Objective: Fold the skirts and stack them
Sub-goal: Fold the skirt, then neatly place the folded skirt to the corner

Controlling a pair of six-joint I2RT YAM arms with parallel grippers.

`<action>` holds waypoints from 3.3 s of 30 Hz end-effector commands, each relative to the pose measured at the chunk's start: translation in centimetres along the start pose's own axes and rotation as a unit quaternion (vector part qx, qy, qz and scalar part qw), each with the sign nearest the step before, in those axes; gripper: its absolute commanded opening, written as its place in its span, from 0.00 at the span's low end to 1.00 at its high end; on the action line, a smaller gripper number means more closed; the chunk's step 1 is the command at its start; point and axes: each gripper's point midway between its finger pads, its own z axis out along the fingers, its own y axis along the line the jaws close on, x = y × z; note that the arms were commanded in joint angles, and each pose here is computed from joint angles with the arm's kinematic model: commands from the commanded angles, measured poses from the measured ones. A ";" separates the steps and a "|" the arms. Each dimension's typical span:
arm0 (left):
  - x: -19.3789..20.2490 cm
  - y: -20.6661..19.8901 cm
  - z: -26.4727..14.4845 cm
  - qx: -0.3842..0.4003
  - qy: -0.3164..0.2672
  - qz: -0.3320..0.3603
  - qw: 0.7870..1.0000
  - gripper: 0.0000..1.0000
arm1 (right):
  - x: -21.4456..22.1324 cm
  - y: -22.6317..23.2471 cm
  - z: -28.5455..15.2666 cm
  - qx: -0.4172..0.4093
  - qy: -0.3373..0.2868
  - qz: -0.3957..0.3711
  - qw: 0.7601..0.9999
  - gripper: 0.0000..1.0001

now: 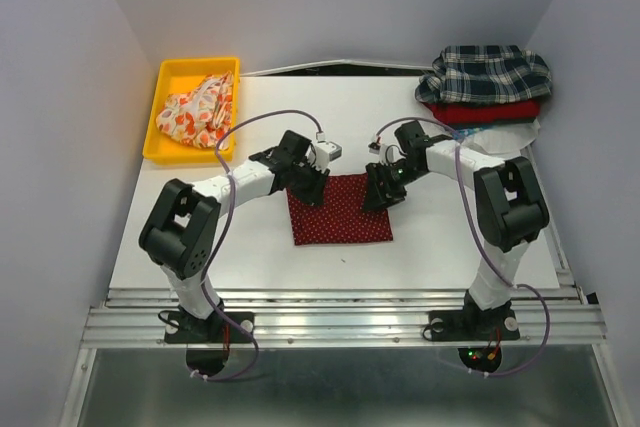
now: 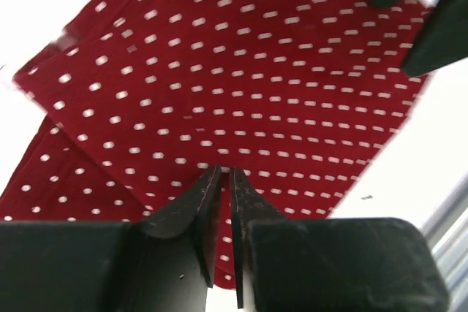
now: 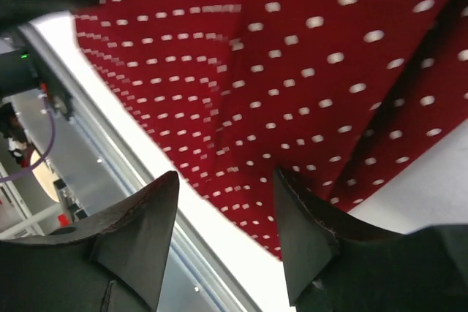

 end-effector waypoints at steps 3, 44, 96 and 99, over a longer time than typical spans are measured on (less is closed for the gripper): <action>0.0 5.8 0.9 -0.067 0.004 -0.028 0.997 0.11 | -2.2 -3.5 1.3 0.062 -0.019 -0.008 0.998 0.57; -1.3 -12.8 -1.4 -0.105 -0.045 0.521 0.846 0.56 | 1.3 -1.3 -9.1 0.067 -0.194 0.165 0.965 1.00; -5.3 -14.1 2.6 -0.002 -0.076 0.452 0.889 0.00 | 1.7 -3.0 -2.0 -0.073 -0.118 0.218 0.966 1.00; -5.4 -14.1 2.6 0.004 -0.076 0.450 0.890 0.00 | 1.0 -2.4 -1.3 -0.090 -0.122 0.209 0.966 1.00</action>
